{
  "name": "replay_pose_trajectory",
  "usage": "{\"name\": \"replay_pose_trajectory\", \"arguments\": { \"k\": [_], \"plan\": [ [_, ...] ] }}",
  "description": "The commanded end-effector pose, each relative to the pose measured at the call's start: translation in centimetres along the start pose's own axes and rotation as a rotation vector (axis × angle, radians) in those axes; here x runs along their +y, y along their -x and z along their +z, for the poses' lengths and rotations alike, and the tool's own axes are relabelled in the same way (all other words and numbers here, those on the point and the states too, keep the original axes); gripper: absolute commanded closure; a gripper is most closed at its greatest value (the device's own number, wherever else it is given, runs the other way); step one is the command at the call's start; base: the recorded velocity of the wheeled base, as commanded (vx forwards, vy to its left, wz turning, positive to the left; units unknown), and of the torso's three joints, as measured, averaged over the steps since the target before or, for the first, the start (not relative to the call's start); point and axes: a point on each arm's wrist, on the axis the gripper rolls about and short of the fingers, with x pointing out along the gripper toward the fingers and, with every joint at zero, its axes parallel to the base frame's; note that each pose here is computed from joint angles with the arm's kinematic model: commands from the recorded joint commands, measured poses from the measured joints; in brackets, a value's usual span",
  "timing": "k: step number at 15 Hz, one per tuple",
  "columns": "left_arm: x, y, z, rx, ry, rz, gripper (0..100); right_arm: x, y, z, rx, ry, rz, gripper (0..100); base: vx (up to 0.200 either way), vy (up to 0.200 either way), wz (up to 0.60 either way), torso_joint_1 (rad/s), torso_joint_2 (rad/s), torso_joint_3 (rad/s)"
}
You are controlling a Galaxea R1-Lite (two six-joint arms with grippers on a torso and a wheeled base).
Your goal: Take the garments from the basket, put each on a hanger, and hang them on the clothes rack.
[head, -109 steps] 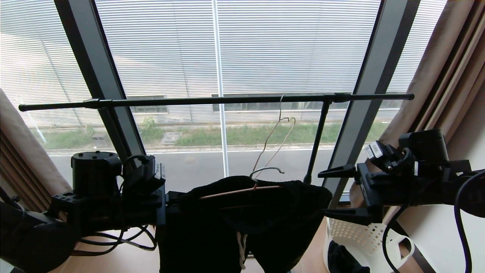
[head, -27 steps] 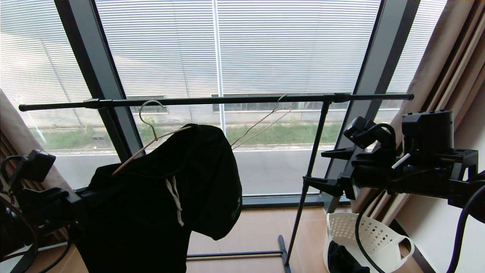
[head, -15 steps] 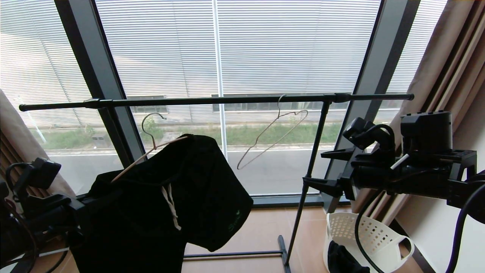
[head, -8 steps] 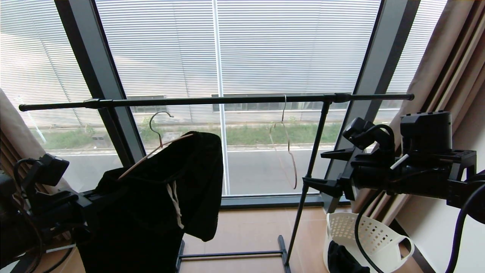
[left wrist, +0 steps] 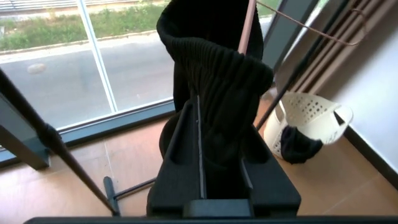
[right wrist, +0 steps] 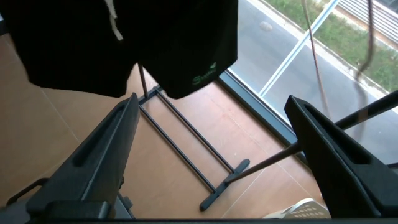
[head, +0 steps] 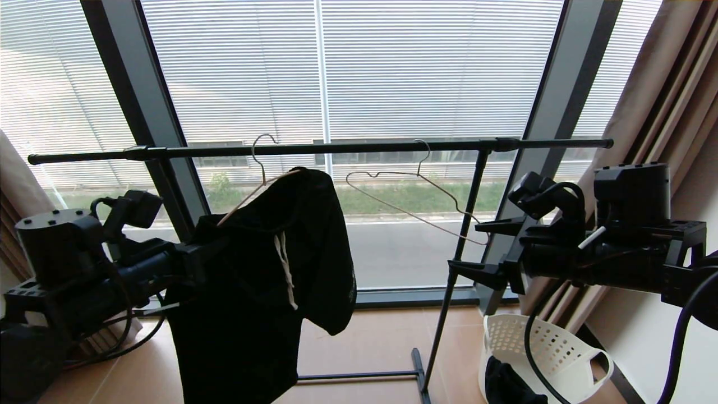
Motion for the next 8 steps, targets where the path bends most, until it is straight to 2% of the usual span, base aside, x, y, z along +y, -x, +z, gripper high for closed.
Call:
{"name": "replay_pose_trajectory", "arguments": {
  "k": [1, 4, 5, 6, 8],
  "plan": [
    [-0.3, -2.8, -0.3, 0.017, 0.027, -0.012, 100, 0.0, 0.1, 0.1, -0.007, 0.004, -0.002, 0, 0.000, 0.000, 0.00, 0.000, 0.00, 0.000],
    [-0.6, -5.8, -0.2, 0.007, 0.021, -0.009, 100, 0.0, 0.2, 0.3, -0.019, 0.009, -0.005, 0, 0.000, 0.000, 0.00, 0.000, 0.00, 0.000],
    [-0.6, -5.8, -0.2, 0.007, 0.021, -0.009, 100, 0.0, 0.2, 0.3, -0.019, 0.009, -0.005, 0, 0.000, 0.000, 0.00, 0.000, 0.00, 0.000],
    [-0.6, -7.4, -0.4, 0.003, 0.024, 0.011, 100, 0.0, 0.3, 0.4, -0.022, 0.011, -0.006, 0, 0.000, 0.000, 0.00, 0.000, 0.00, 0.000],
    [-0.5, -8.6, -0.4, -0.011, 0.042, 0.042, 100, 0.0, 0.3, 0.4, -0.022, 0.011, -0.008, 0, 0.000, 0.000, 0.00, 0.000, 0.00, 0.000]
  ]
}}
